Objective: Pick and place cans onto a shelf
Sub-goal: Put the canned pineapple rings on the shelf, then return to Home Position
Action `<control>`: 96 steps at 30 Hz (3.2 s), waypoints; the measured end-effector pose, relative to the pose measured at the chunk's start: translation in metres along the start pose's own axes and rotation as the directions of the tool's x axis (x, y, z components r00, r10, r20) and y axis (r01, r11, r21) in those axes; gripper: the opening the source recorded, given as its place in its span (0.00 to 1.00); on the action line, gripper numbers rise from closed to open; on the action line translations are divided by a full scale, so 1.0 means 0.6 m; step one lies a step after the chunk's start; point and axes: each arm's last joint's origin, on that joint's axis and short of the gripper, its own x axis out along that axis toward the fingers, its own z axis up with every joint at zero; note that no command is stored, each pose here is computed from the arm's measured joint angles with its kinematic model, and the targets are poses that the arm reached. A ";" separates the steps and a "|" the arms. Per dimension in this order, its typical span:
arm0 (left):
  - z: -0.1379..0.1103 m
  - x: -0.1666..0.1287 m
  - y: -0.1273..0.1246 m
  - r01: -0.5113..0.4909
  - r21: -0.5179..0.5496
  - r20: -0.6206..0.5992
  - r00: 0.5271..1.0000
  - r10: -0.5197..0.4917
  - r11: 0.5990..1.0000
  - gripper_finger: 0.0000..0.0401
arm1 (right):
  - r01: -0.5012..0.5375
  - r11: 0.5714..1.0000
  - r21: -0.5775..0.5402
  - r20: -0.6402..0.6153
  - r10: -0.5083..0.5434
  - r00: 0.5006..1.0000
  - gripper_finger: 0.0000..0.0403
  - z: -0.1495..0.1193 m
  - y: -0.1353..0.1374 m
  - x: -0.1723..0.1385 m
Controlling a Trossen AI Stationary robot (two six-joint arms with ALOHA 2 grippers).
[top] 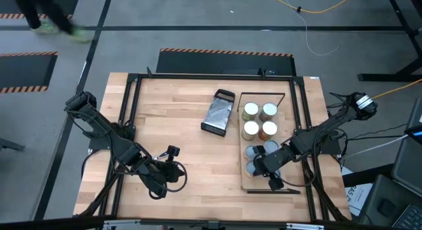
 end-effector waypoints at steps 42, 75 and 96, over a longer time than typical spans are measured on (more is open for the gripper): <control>0.037 0.007 0.024 -0.092 -0.142 0.188 0.975 0.119 0.985 0.02 | -0.015 0.996 -0.084 0.058 0.020 0.998 0.17 0.047 0.013 -0.028; -0.030 -0.304 0.190 -0.242 -0.240 0.483 0.810 0.332 0.940 0.02 | 0.041 0.945 -0.326 0.325 0.071 0.943 0.17 0.162 0.044 -0.383; -0.204 -0.177 0.160 -0.284 -0.252 0.503 0.778 0.376 0.925 0.02 | 0.076 0.970 -0.232 0.641 0.094 0.762 0.17 -0.038 -0.012 -0.323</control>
